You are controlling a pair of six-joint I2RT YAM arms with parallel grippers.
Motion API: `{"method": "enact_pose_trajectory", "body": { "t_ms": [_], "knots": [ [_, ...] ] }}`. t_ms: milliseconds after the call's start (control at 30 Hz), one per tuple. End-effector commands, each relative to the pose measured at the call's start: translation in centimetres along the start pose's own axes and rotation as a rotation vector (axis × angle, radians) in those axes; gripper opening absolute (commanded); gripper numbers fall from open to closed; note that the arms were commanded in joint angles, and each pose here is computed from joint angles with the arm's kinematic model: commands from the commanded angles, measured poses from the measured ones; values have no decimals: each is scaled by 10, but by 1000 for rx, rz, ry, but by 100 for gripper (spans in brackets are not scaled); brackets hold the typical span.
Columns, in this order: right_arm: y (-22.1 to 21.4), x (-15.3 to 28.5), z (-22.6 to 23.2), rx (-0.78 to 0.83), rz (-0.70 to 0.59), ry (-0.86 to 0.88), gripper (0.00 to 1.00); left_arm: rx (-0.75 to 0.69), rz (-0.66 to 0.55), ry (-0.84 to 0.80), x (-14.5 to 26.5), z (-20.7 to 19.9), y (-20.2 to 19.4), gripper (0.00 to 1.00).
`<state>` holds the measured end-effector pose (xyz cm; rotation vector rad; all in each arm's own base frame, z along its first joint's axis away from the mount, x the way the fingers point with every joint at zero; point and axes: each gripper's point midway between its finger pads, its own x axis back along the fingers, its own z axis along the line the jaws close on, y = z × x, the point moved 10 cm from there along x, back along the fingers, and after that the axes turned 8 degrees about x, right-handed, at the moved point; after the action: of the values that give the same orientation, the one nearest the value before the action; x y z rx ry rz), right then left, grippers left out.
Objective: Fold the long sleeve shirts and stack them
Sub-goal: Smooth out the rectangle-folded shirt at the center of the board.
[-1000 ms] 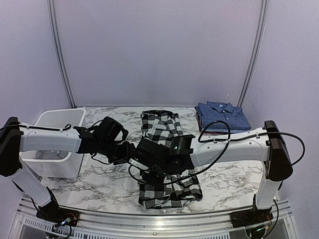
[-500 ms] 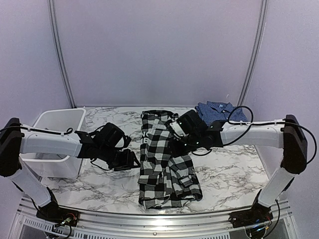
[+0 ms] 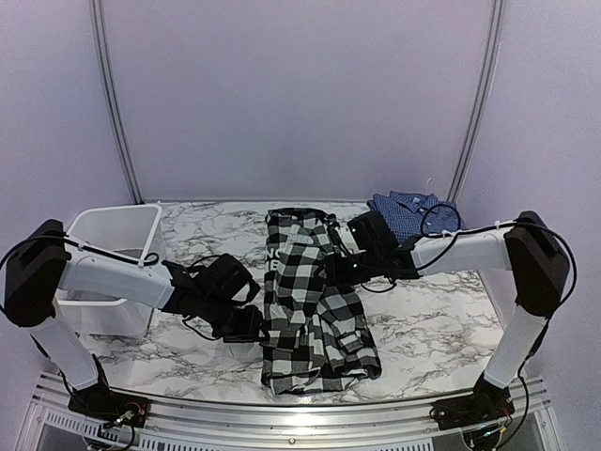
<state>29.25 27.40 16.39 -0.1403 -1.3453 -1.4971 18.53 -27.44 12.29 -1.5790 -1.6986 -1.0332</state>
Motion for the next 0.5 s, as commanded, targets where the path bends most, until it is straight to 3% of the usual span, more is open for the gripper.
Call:
{"method": "enact_pose_trajectory", "body": {
  "t_ms": [0,300,467],
  "knots": [
    [6,3,-21,-76,-65,-5,42,2,-13,14,-4,-3,1,42],
    [-2,-11,-29,-102,-41,16,44,-2,-20,4,-3,-7,2,33],
    [1,-16,-33,-118,-48,15,44,-2,-21,-4,-3,-11,3,18]
  ]
}}
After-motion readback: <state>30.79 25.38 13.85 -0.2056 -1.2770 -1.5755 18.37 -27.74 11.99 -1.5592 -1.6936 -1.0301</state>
